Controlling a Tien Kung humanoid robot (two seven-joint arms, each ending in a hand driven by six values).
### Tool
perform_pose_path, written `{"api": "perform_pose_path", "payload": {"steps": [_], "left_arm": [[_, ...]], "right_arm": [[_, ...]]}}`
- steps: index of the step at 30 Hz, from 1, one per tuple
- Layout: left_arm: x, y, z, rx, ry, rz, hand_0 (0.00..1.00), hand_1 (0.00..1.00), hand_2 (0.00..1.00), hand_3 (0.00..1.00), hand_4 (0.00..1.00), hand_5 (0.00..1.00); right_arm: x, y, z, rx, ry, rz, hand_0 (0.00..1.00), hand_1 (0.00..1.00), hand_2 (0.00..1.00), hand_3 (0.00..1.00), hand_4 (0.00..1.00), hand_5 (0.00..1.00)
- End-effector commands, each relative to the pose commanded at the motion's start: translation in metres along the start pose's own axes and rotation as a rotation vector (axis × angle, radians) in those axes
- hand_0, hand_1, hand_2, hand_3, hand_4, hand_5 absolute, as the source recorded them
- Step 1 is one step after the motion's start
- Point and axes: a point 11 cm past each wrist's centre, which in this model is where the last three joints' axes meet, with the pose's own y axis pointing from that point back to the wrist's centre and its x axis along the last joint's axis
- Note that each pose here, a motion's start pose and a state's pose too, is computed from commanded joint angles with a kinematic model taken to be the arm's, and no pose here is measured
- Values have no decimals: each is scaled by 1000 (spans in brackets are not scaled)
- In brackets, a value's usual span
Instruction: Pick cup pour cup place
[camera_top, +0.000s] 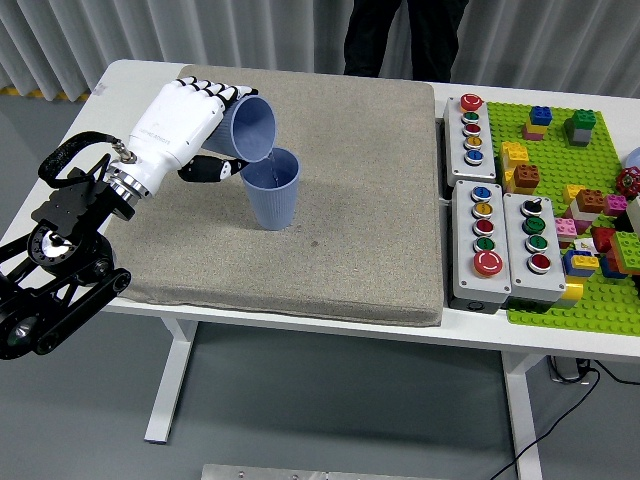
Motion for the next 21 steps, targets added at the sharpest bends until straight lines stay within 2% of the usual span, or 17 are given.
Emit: {"api": "perform_pose_path", "payload": {"steps": [9, 21], "left_arm": [[-6, 0, -3, -4, -52, -5, 633, 618, 643, 686, 672, 109], [-3, -1, -5, -13, -88, 19, 634, 621, 646, 686, 666, 102]], "right_arm": [[0, 0, -1, 1, -1, 1, 695, 683, 619, 601, 24, 181], [1, 0, -3, 5, -2, 2, 695, 682, 618, 601, 25, 181]]}}
